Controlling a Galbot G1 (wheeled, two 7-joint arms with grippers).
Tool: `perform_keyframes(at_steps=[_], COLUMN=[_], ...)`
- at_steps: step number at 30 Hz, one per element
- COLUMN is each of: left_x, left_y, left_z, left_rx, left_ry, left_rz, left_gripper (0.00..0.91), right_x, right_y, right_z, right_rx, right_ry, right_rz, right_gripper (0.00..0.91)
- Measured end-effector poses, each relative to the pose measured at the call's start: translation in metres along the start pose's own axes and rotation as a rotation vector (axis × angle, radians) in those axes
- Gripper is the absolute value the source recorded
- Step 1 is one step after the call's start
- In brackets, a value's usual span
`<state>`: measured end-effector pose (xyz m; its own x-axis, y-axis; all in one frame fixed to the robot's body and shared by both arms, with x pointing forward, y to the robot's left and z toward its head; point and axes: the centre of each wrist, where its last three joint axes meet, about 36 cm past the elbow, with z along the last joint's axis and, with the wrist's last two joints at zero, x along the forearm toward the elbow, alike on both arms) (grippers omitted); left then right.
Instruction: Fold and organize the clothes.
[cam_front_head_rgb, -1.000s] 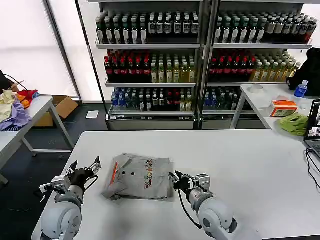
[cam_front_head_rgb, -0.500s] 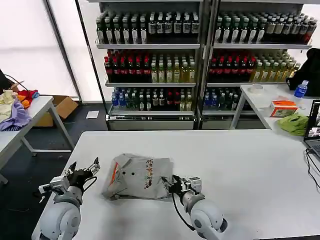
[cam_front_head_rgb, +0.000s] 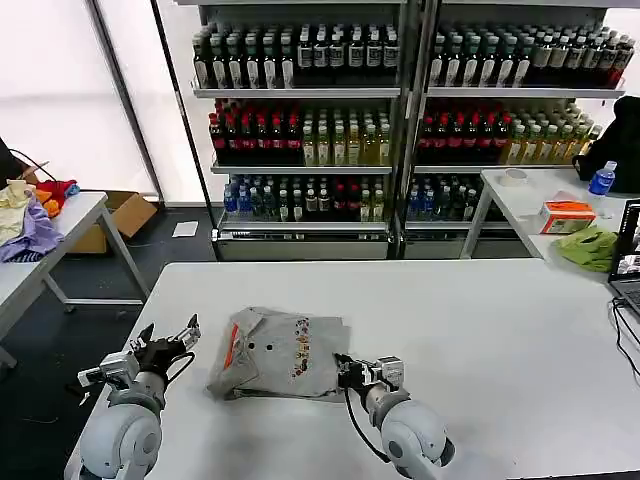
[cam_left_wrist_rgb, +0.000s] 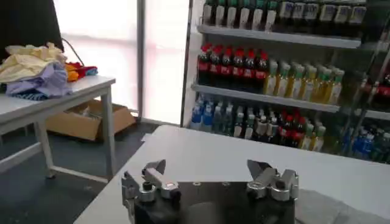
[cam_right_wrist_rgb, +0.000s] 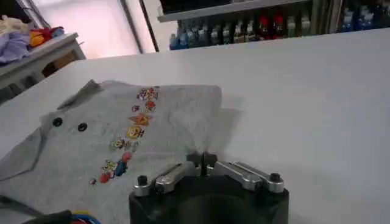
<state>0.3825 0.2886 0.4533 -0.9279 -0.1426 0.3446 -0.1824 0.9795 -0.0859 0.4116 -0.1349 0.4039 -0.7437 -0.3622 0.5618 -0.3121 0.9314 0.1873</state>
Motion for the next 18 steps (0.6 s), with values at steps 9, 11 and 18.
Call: perform_keyframes(at_steps=[9,11,18], left_x=[0.006,0.006,0.01], left_y=[0.002,0.002,-0.003], left_z=[-0.004,-0.004,-0.004], left_rx=[0.012,0.014,0.022], left_ry=[-0.01,-0.011,-0.014], left_rz=[0.0,0.0,0.014], left_gripper=[0.907,0.907,0.907], right_x=[0.013,0.018,0.031], right_y=[-0.02,-0.029,-0.077], right_z=[-0.002,-0.004,-0.018], right_rx=[0.008,0.014,0.07], right_ry=[0.003,0.002,-0.01], right_rz=[0.029,0.042,0.136], right_gripper=[0.0,0.0,0.0])
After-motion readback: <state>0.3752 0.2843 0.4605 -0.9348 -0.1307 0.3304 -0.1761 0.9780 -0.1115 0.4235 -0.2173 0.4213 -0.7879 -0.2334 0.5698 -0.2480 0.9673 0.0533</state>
